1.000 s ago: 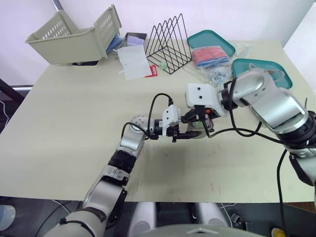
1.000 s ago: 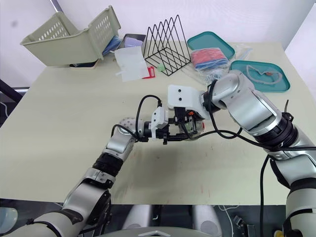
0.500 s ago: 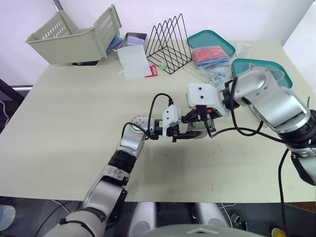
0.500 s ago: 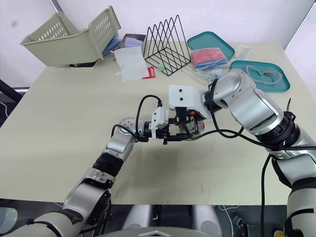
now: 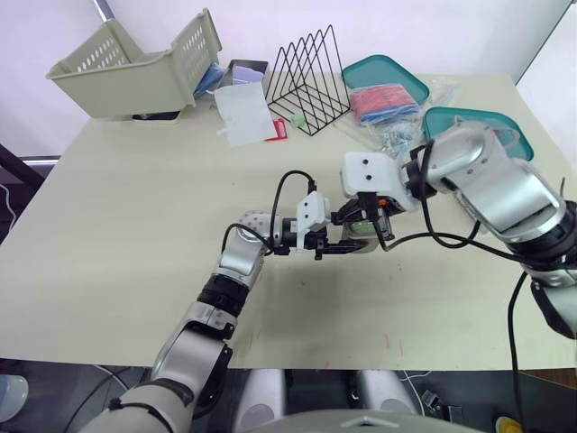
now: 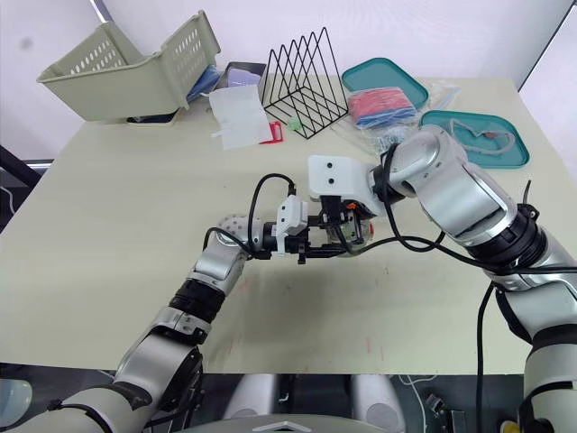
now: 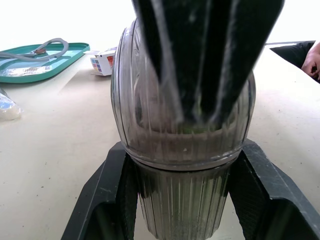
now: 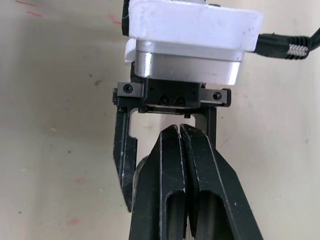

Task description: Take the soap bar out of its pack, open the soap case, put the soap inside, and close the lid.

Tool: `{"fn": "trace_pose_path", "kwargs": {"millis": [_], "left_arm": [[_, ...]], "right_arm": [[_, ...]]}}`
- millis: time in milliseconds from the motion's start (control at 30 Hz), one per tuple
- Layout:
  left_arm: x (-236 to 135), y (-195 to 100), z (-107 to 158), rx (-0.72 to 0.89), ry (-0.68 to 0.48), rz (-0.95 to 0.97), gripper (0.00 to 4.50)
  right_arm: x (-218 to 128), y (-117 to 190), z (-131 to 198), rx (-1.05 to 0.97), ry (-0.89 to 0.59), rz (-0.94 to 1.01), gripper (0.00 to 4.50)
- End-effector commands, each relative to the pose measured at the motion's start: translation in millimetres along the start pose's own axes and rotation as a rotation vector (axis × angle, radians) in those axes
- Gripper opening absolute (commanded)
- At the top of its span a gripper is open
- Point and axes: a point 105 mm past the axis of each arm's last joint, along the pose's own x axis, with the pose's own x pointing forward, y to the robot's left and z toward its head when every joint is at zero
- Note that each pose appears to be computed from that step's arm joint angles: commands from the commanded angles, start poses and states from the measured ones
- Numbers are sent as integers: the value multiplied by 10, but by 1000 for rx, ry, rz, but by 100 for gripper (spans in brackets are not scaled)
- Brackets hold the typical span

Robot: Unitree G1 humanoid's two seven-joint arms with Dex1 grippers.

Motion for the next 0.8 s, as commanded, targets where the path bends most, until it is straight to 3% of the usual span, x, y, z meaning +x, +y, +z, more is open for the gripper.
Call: {"fn": "trace_pose_path", "kwargs": {"millis": [33,800], "left_arm": [[28,16,157,59,-49,-5,195],[17,17,155,57,-49,-1,195]], "right_arm": [[56,-25,-190,57,47,-17,5],[-34,-11,-64,-6,55,-19,5]]}}
